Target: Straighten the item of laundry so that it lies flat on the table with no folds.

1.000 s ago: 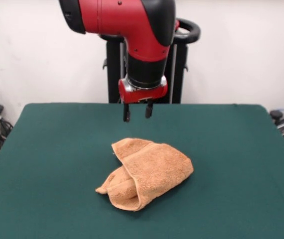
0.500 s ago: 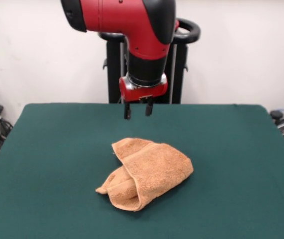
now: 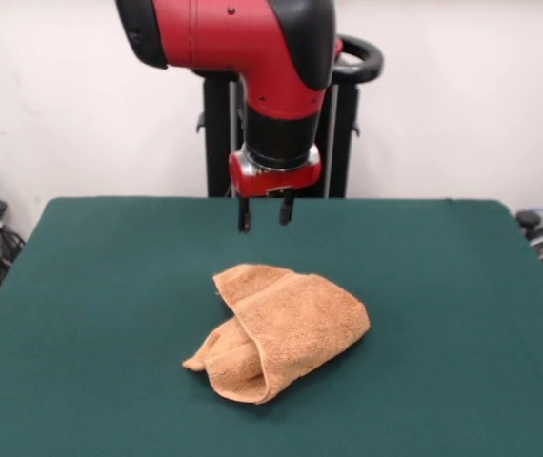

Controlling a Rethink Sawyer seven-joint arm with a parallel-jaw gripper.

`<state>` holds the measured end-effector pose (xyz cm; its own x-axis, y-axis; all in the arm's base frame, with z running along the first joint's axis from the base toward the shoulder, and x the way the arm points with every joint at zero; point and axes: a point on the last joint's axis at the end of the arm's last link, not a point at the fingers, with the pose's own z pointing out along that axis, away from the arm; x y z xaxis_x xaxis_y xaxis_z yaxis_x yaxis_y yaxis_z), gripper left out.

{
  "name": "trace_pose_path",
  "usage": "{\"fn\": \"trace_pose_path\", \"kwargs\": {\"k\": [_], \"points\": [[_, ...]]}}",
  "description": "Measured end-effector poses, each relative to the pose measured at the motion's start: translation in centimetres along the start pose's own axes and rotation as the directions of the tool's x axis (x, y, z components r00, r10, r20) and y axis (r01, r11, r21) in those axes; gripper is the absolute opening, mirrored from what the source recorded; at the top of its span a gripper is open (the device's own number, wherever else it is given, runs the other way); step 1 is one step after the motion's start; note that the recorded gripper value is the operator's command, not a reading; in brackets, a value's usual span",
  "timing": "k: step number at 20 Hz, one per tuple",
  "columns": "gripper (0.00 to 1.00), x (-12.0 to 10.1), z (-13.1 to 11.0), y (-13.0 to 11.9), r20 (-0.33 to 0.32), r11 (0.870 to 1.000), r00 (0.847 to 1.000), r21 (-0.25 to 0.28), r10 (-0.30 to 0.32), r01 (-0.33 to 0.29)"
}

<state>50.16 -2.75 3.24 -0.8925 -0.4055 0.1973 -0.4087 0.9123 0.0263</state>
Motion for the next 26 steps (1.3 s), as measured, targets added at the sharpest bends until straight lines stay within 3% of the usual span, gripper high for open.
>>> {"fn": "trace_pose_path", "kwargs": {"k": [5, 14, 26], "points": [[1.0, 0.5, 1.1, 0.0, -0.002, 1.0, 1.0, 0.0, -0.003, 0.003], [1.0, 3.5, 3.9, -1.0, -0.038, 0.999, 0.999, 0.028, -0.031, 0.033], [1.0, 5.4, 4.8, -2.9, -0.039, 0.999, 0.999, 0.035, -0.029, 0.03]]}}
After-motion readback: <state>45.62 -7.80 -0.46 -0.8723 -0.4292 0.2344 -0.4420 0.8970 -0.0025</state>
